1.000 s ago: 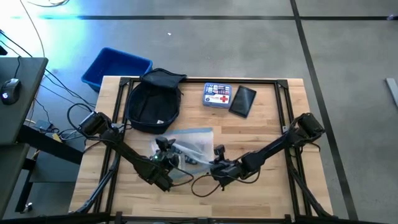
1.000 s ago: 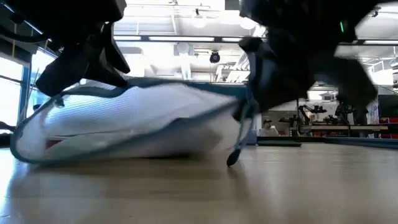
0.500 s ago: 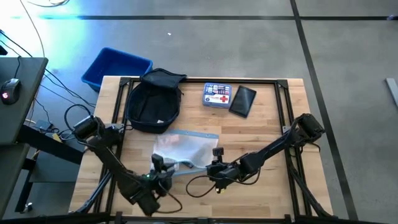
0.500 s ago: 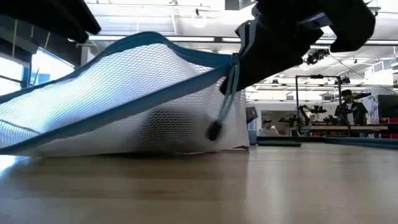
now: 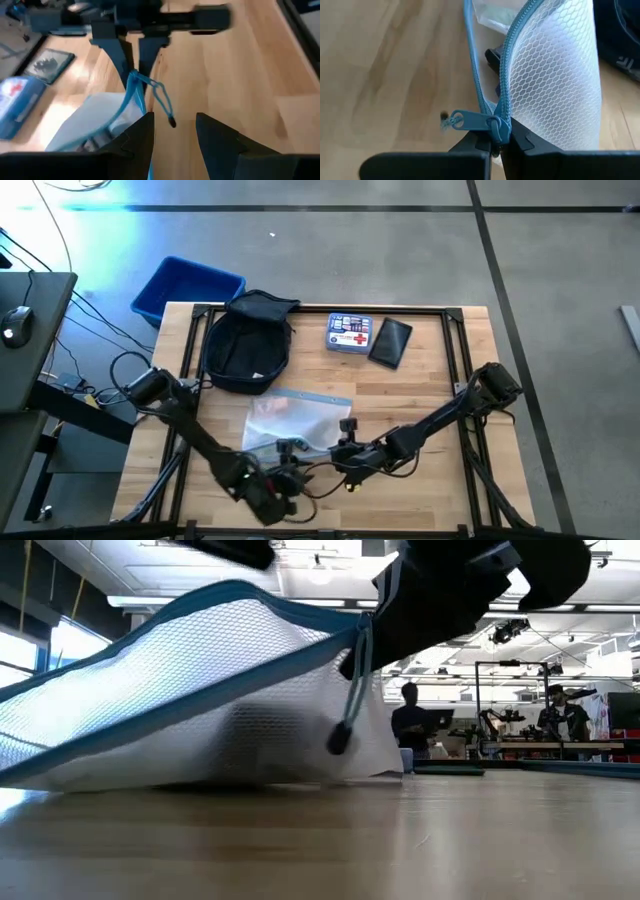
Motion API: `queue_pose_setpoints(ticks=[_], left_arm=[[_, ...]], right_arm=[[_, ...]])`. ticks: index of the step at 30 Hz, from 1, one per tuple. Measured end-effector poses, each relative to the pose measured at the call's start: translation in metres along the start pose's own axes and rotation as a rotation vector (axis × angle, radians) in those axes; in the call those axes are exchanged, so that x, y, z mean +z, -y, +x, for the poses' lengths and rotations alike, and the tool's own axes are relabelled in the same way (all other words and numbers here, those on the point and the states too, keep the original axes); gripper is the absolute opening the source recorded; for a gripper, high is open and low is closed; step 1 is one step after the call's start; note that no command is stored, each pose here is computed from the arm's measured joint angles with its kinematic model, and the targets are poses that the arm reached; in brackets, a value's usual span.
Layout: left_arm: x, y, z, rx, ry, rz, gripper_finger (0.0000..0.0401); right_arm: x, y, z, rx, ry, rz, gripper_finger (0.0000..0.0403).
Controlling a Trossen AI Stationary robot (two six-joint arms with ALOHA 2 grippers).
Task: Unpack backpack
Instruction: Close the blue zipper bag
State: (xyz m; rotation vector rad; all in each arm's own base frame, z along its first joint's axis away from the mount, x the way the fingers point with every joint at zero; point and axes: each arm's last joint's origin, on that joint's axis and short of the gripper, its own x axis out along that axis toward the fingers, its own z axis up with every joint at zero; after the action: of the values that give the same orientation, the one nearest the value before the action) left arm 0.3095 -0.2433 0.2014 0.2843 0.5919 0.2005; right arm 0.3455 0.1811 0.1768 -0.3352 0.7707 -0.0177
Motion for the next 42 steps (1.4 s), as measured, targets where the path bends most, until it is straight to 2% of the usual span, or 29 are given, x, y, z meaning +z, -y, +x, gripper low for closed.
queue_pose_setpoints(ticks=[4, 9, 15, 24, 27, 33, 42], left_arm=[[0.0, -0.004, 0.026, -0.042, -0.018, -0.073, 0.0124], [-0.002, -0.012, 0.047, -0.027, -0.038, -0.161, 0.0124], [0.002, -0.02, 0.055, -0.008, -0.02, -0.218, 0.0124], [0.003, -0.029, 0.06, 0.097, 0.003, -0.252, 0.0121], [0.003, -0.03, 0.06, 0.129, 0.012, -0.245, 0.0099], [0.003, -0.032, 0.06, 0.185, 0.016, -0.178, 0.0009], [-0.012, -0.026, 0.049, 0.231, -0.055, -0.136, 0.0]], right_arm=[[0.001, 0.0, 0.0, -0.001, 0.006, 0.0, 0.0], [0.0, 0.0, 0.0, -0.004, 0.006, -0.01, 0.0], [0.002, 0.0, 0.0, -0.014, 0.023, -0.002, 0.0], [0.002, -0.002, -0.001, -0.089, 0.037, -0.021, 0.0], [0.002, -0.002, -0.002, -0.102, 0.04, -0.022, 0.0], [0.001, -0.002, -0.002, -0.099, 0.036, -0.023, 0.0], [-0.005, -0.003, -0.003, -0.087, -0.034, -0.054, 0.0]])
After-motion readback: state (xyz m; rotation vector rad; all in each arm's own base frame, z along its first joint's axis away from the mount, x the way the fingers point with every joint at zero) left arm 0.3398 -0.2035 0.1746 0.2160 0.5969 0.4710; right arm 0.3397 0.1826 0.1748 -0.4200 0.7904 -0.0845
